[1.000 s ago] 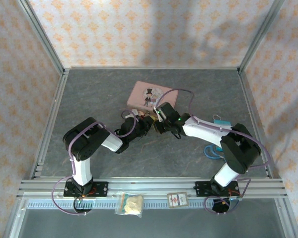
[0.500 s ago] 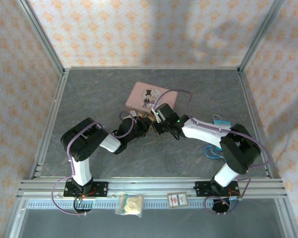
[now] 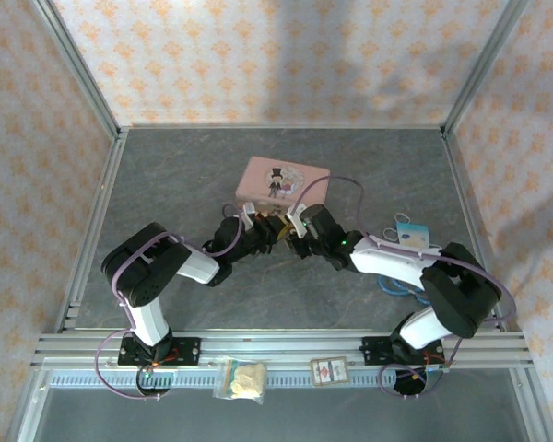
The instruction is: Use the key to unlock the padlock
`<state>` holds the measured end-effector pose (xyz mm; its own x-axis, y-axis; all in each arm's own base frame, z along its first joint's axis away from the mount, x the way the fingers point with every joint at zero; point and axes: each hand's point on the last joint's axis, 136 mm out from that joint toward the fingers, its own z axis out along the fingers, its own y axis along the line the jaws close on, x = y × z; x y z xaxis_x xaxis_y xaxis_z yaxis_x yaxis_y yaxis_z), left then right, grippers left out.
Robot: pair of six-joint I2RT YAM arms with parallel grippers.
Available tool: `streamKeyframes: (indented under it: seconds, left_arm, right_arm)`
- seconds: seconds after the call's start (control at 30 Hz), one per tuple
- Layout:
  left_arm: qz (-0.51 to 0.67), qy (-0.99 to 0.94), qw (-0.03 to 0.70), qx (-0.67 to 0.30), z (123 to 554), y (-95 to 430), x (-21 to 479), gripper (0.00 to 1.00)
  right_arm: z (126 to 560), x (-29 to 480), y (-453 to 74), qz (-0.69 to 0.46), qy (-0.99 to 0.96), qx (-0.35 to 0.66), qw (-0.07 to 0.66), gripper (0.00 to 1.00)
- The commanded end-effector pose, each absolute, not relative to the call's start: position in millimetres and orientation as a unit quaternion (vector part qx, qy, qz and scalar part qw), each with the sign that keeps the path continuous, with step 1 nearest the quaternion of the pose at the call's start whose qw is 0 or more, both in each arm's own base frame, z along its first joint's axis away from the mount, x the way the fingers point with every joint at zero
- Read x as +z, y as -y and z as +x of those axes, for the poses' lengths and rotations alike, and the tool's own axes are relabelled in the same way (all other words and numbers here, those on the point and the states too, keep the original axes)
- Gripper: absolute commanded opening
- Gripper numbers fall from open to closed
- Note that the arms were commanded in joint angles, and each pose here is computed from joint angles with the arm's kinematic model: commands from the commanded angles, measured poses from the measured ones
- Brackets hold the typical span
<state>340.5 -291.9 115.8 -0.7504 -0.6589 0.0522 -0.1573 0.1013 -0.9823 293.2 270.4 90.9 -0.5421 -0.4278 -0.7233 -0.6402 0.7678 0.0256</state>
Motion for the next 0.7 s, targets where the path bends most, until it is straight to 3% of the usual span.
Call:
streamKeyframes:
  seconds: [0.0, 0.37, 0.67]
  left_arm:
    - [-0.253, -0.687, 0.233, -0.64, 341.1, 290.8, 149.9, 0.0]
    - [-0.246, -0.7, 0.239, -0.626, 339.3, 289.5, 144.3, 0.0]
    - [-0.244, -0.711, 0.237, -0.615, 336.3, 291.4, 135.4, 0.0]
  right_arm:
    - [314.2, 112.9, -263.2, -0.295, -0.851, 0.112, 0.42, 0.27]
    - [325.2, 124.5, -271.4, -0.289, -0.846, 0.115, 0.434, 0.19]
    - [329.5, 141.9, -280.7, -0.279, -0.84, 0.137, 0.444, 0.29]
